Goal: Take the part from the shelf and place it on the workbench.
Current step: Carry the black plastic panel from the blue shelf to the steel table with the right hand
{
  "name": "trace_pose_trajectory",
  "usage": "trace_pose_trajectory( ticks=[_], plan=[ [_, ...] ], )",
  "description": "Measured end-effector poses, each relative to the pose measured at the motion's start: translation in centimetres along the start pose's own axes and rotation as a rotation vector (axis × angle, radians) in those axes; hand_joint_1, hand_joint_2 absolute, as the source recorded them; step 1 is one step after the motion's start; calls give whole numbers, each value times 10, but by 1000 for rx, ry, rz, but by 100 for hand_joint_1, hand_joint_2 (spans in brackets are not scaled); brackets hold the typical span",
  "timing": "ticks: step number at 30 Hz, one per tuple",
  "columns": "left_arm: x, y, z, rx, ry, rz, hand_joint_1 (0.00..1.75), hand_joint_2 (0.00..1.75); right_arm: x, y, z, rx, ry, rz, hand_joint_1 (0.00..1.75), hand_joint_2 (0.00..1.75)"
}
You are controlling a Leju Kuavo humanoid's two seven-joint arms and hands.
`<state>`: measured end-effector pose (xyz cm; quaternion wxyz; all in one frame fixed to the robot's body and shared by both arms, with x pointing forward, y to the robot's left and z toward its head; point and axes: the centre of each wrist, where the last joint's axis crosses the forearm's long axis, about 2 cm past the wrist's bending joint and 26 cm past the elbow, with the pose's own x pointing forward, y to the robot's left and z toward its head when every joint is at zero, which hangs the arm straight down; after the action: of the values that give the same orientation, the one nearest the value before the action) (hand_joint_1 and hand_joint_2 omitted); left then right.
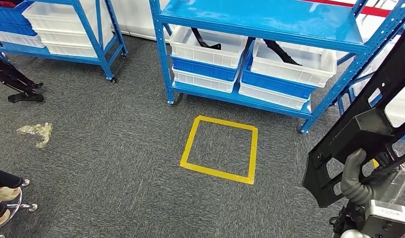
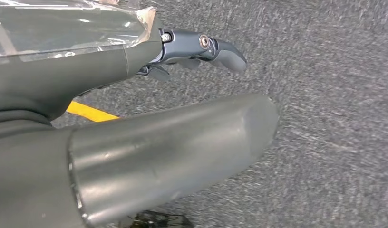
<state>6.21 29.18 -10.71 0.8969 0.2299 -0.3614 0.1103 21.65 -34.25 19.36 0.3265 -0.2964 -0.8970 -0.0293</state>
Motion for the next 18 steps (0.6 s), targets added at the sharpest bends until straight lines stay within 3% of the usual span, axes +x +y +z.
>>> trace_pose_trajectory(
  ticks=[18],
  plan=[
    [-2,2,0,5,5,-5,0,0,-1,0,-1,-4,-6,-4,175,175]
  ],
)
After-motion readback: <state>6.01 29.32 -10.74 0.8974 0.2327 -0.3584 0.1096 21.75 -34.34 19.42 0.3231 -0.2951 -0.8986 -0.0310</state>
